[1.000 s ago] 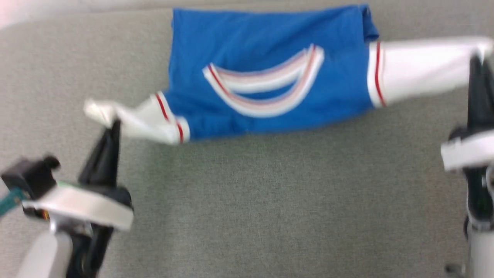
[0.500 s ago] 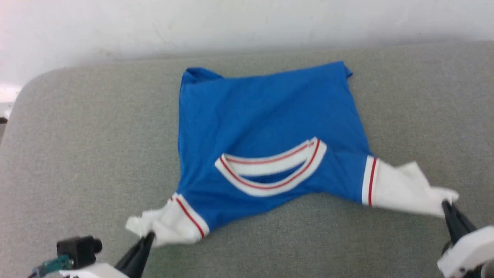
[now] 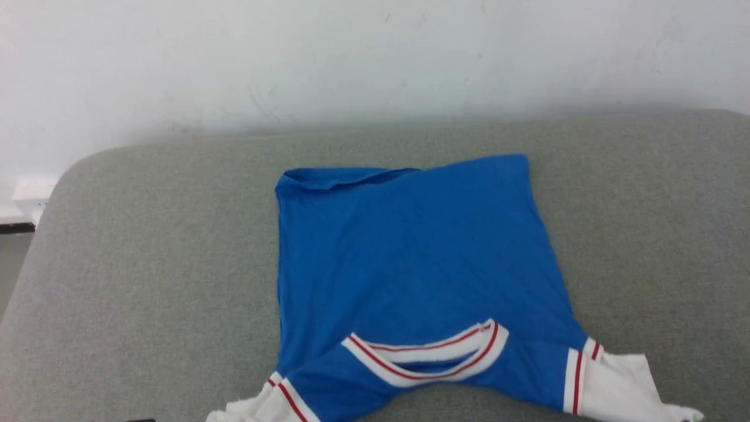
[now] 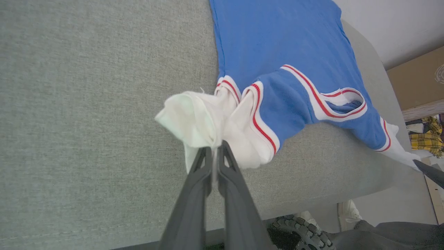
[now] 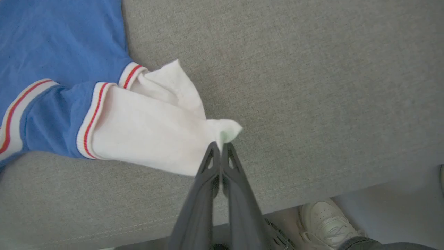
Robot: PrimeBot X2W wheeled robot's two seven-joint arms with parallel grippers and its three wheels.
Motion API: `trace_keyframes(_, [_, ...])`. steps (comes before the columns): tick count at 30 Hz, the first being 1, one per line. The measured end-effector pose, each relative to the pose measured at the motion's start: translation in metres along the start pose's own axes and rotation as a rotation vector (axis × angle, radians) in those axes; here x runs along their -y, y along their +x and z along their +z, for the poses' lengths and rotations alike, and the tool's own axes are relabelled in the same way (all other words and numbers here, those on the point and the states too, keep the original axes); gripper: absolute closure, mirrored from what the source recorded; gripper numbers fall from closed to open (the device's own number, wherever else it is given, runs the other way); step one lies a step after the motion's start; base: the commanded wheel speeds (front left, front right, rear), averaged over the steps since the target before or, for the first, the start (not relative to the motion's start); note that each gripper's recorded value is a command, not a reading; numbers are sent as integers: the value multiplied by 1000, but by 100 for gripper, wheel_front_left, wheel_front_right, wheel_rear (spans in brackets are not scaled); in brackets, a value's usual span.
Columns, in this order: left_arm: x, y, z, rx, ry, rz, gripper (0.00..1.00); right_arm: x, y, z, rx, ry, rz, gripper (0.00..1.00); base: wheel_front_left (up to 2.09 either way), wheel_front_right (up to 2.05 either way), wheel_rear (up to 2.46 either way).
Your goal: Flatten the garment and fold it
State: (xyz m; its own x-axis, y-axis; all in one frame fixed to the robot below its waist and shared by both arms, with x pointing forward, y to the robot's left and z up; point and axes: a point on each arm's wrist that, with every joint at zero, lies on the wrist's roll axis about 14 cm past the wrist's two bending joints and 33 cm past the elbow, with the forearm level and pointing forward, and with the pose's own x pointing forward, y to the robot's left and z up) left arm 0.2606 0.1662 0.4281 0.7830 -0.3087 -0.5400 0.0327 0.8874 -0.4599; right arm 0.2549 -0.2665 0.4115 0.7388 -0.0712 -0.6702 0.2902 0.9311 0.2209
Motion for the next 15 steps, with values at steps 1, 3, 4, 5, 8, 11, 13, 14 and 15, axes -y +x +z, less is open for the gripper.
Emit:
trace_keyframes(1, [0,-3,-3,-8,-7,2,100,3,-3,-3,-10,1,-5,100,0,0,0])
trace_keyframes(3, [1,-8,-10,-26,-21,1,100,7,-9,-11,-36,4,-13,100,0,0,0])
trace_keyframes(4, [2,-10,-12,-32,-27,1,100,8,-11,-14,-49,7,-12,100,0,0,0])
trace_keyframes(5, [2,-12,-14,-35,-32,1,100,9,-14,-17,-58,10,-12,100,0,0,0])
trace_keyframes(8, [2,-17,-16,-34,-38,7,100,11,-20,-22,-68,16,-12,100,0,0,0])
trace_keyframes(11, [3,-18,-15,-30,-39,7,100,11,-21,-23,-72,19,-10,100,0,0,0])
trace_keyframes(13, [4,-18,-12,-16,-38,6,100,9,-20,-22,-68,19,-3,100,0,0,0])
trace_keyframes(14, [3,-18,-8,0,-35,9,100,8,-19,-21,-56,18,-1,100,0,0,0])
trace_keyframes(15, [3,-18,-5,13,-31,11,100,7,-18,-18,-42,14,-1,100,0,0,0])
